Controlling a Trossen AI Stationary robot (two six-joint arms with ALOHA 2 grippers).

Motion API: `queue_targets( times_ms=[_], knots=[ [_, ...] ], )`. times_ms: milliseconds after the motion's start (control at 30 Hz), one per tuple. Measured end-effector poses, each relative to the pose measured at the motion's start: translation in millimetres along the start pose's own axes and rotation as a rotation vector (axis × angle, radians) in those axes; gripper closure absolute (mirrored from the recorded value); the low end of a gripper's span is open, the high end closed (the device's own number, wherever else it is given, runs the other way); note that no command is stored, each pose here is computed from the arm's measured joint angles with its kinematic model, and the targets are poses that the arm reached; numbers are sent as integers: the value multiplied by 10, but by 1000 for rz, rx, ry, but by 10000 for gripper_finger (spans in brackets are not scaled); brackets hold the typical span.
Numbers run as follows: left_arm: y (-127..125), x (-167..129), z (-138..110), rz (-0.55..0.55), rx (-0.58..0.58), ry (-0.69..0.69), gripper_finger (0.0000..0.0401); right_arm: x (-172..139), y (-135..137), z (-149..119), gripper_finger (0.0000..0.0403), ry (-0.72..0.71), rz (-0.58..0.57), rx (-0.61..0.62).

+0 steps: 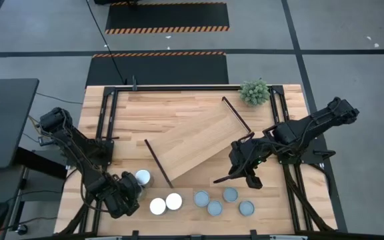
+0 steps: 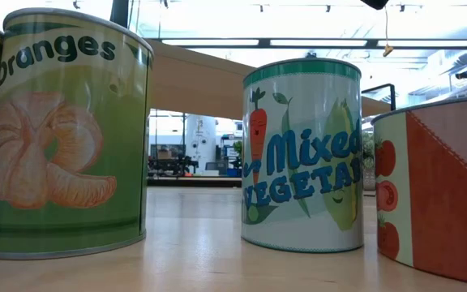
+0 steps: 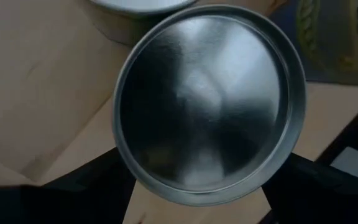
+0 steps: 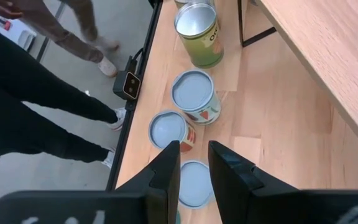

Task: Pick and place cans onto a shelf
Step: Put the canned carrots on the shelf

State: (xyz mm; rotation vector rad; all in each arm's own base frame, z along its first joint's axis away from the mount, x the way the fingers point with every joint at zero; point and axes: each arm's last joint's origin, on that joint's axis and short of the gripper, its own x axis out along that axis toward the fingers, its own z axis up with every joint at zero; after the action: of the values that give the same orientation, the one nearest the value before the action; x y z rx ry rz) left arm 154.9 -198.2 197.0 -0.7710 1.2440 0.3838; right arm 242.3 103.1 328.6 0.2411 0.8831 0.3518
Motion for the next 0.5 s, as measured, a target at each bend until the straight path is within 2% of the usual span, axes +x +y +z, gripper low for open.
queue_targets(
  times_ms=[267,500],
  knots=[
    [-31,14,91,-15,-84,47,87,-9,-58,23,313,-8,-12,19],
    [-83,-33,88,-37,31,167,87,-10,-56,23,313,-8,-10,19]
  ],
)
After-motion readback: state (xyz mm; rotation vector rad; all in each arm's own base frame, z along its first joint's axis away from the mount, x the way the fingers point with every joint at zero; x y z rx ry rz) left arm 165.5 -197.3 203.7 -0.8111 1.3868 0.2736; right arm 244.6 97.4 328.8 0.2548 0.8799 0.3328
